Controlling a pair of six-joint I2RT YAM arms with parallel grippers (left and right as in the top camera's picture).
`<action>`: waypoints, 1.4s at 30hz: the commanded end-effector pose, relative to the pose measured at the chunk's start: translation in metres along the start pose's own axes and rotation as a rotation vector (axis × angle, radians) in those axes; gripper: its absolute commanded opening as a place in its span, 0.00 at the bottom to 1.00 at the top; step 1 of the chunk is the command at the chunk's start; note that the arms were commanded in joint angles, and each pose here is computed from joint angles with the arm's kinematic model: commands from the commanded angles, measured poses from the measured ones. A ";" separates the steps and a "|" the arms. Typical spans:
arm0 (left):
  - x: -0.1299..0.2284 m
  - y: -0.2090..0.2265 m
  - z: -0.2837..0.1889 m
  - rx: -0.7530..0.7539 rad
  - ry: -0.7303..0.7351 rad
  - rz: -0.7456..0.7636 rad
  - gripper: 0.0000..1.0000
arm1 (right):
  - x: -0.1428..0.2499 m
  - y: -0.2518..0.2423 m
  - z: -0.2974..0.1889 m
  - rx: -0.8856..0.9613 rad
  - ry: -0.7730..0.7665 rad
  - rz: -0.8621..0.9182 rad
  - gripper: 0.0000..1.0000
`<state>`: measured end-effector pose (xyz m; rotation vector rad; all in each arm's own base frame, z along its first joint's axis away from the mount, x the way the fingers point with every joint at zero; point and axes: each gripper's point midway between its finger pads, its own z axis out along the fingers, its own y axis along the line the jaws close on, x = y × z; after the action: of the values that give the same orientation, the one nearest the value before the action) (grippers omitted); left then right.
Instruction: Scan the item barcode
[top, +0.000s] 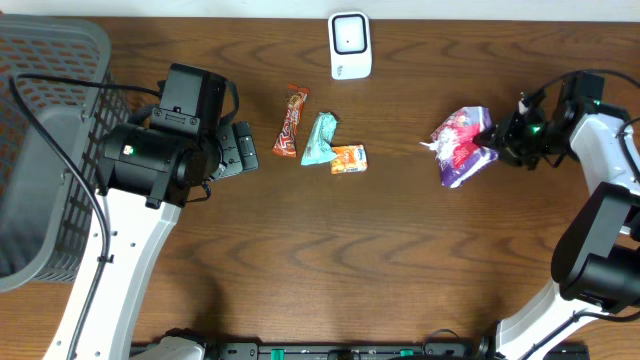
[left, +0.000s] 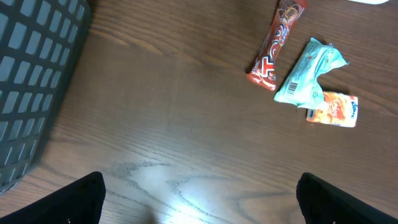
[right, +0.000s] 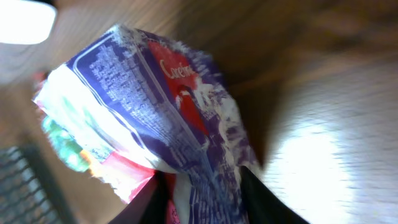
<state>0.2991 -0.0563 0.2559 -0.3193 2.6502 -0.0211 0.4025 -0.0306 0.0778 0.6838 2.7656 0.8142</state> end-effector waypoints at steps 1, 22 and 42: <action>-0.001 0.002 0.000 -0.012 -0.004 0.011 0.98 | -0.023 -0.028 -0.026 0.248 -0.085 -0.036 0.52; -0.001 0.002 0.000 -0.012 -0.004 0.010 0.98 | -0.051 -0.027 -0.049 0.332 -0.174 -0.156 0.99; -0.001 0.002 0.000 -0.012 -0.004 0.011 0.98 | -0.035 -0.063 0.019 0.294 -0.023 -0.323 0.97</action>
<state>0.2991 -0.0563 0.2559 -0.3193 2.6502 -0.0211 0.4229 -0.1032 0.0601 0.3343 2.8295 0.1700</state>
